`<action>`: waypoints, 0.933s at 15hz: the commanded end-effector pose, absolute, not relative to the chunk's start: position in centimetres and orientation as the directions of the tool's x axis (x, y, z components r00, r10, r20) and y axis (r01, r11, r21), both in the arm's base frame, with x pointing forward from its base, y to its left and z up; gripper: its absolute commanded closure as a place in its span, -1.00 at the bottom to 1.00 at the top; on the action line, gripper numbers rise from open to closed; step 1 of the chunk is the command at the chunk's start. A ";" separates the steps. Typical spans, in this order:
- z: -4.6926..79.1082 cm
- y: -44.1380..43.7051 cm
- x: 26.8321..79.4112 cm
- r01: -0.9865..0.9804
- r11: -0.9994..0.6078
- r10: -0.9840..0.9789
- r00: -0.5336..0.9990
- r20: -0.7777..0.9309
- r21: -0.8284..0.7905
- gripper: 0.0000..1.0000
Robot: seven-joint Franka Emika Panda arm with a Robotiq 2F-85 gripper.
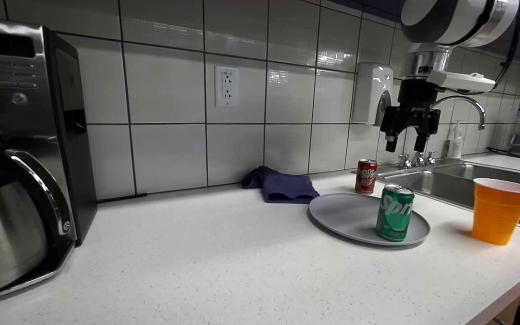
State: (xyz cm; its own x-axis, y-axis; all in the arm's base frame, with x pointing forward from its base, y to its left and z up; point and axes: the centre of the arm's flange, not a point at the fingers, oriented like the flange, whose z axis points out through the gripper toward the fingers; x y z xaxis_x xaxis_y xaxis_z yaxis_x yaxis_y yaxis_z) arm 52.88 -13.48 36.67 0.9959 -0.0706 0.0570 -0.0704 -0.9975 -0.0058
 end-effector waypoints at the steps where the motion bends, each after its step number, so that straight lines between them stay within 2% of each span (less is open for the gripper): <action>1: 36.7 -13.5 52.9 -0.070 -0.997 -0.071 0.996 0.057 -0.006 -1.00; 14: 33.8 -15.0 54.3 -0.099 -0.994 -0.095 0.992 0.079 0.049 -1.00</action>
State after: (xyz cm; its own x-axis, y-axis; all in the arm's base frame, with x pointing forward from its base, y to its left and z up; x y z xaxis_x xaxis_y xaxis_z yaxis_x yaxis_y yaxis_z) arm 53.38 -14.15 34.58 0.9950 -0.0756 0.0645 -0.0770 -0.9969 0.0188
